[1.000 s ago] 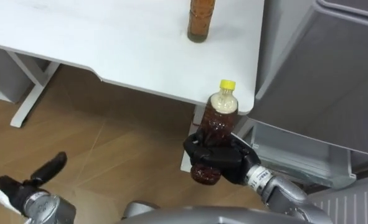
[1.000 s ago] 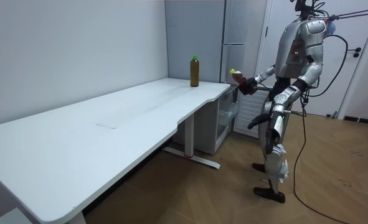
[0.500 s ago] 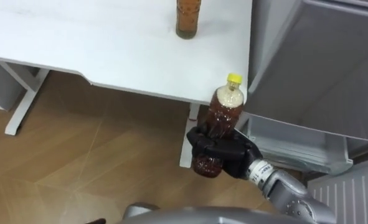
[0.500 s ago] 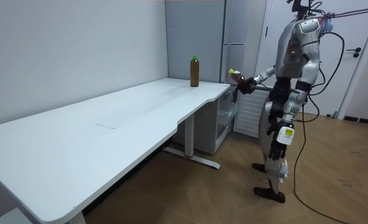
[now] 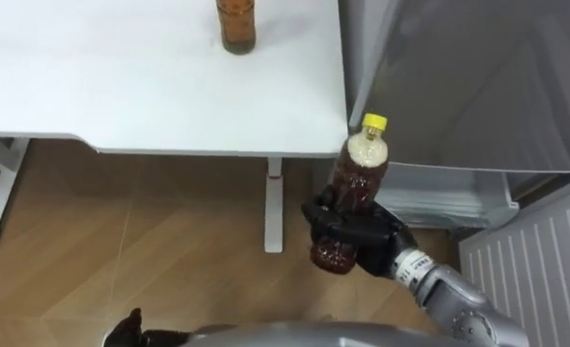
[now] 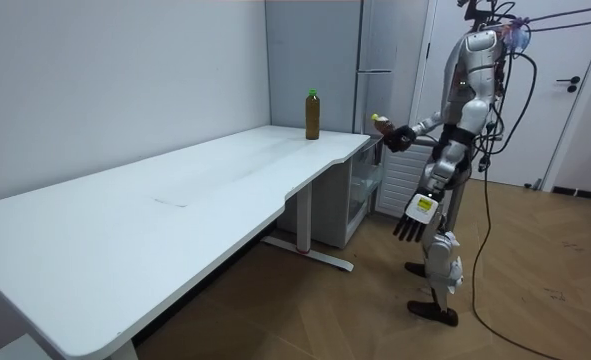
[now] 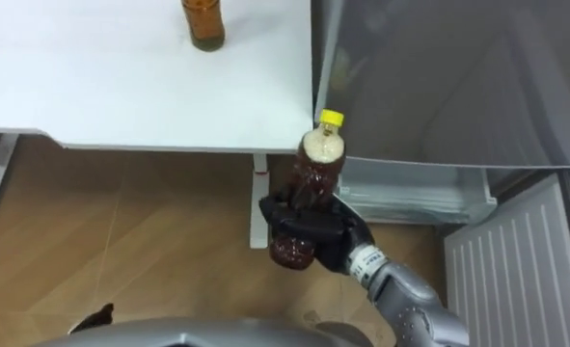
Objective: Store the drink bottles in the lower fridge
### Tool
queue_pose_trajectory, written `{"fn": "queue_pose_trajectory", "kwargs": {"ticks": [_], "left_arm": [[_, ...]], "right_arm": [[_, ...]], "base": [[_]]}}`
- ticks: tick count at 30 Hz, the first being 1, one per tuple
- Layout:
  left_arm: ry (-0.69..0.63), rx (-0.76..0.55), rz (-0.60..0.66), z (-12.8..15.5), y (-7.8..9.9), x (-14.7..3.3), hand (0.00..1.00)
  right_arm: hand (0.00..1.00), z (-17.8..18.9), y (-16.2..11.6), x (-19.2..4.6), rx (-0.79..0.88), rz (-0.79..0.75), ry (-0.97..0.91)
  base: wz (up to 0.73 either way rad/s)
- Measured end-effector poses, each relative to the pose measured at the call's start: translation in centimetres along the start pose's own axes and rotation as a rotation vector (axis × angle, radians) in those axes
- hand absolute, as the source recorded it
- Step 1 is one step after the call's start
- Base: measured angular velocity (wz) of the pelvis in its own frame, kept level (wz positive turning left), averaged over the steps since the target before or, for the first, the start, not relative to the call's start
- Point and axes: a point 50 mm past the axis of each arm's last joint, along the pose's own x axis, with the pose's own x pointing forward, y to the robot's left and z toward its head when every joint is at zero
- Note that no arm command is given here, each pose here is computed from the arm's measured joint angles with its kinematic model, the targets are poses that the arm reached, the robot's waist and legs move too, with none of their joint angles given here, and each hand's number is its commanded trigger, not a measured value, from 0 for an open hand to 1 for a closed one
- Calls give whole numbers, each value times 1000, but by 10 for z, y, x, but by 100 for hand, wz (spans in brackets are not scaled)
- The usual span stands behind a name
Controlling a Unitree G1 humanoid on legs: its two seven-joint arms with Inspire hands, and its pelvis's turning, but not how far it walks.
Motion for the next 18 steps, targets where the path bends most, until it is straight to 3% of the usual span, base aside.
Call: {"fn": "queue_pose_trajectory", "kwargs": {"ticks": [11, 18], "left_arm": [[-15, 55, 23, 4, -2, 1, 0], [8, 55, 36, -2, -3, 1, 0]], "right_arm": [[100, 1, -9, -1, 0, -154, -13], [100, 9, -20, -5, 93, -295, -75]], "base": [[-10], [-3]]}}
